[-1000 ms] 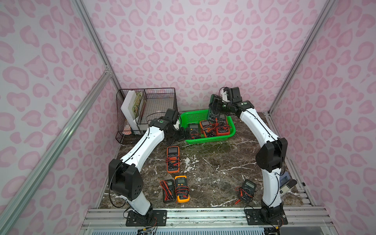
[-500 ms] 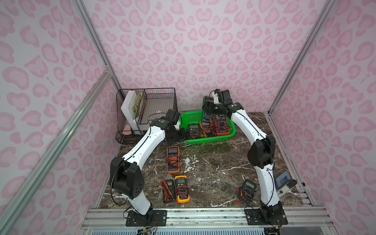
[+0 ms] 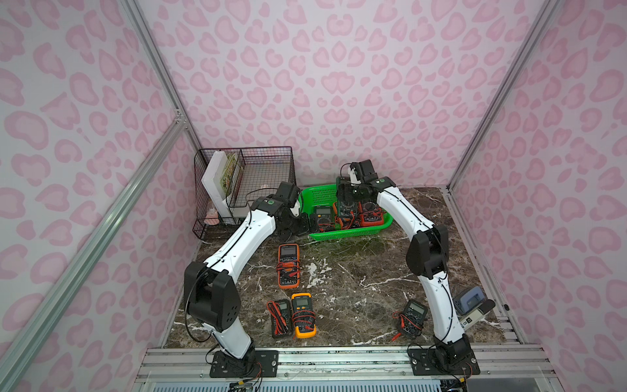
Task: Put the multimeter into the basket
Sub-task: Place the multimeter in the basket.
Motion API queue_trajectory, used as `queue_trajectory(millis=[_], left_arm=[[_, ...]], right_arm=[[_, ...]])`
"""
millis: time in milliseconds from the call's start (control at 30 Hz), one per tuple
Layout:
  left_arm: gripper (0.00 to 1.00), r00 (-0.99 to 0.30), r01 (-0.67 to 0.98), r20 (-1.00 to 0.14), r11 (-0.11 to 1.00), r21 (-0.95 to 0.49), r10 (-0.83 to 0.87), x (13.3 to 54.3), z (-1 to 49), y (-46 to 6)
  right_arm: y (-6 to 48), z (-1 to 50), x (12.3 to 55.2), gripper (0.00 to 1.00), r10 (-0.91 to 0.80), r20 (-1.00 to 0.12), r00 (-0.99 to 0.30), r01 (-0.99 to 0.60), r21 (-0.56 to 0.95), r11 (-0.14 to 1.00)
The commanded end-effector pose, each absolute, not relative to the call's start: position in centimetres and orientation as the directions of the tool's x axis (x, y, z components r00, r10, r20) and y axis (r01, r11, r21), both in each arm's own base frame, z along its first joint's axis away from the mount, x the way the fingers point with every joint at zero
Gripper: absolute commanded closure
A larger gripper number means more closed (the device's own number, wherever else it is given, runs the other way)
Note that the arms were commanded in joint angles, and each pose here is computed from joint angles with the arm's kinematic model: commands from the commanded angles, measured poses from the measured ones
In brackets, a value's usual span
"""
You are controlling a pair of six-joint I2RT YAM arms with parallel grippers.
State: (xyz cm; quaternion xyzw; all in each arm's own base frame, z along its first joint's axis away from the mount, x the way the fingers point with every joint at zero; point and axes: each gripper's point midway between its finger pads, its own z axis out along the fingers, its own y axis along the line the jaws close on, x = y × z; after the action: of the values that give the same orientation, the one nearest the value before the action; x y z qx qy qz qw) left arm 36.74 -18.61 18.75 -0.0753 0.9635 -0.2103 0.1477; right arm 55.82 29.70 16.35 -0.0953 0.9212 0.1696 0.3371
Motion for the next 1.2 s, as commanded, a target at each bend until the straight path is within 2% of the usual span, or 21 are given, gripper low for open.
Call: queue_trajectory(millis=[0,300,633,900,1167], left_arm=[[0.01,-0.943,-0.088,-0.253,0.896,-0.434,-0.215,36.7,18.9,-18.6],[0.02,-0.943,-0.091,-0.251,0.893,-0.441,-0.220,36.8,19.0,-18.6],[0.01,-0.939,-0.092,-0.252,0.879,-0.467,-0.233,37.0,19.8,-18.9],[0.01,-0.937,-0.094,-0.252,0.868,-0.487,-0.243,36.9,20.7,-19.1],[0.01,-0.930,-0.091,-0.265,0.856,-0.509,-0.256,36.9,22.0,-19.2]], right_arm=[[29.3,15.3,55.6,0.38,-0.093,-0.638,-0.764,-0.286,0.205,0.936],[28.8,12.2,54.6,0.32,-0.138,-0.575,-0.806,-0.270,0.150,0.951],[28.2,10.7,54.2,0.01,-0.148,-0.542,-0.827,-0.247,0.115,0.962],[28.3,11.7,54.2,0.01,-0.132,-0.553,-0.823,-0.244,0.133,0.961],[29.2,14.8,53.8,0.01,-0.100,-0.586,-0.804,-0.258,0.191,0.947]])
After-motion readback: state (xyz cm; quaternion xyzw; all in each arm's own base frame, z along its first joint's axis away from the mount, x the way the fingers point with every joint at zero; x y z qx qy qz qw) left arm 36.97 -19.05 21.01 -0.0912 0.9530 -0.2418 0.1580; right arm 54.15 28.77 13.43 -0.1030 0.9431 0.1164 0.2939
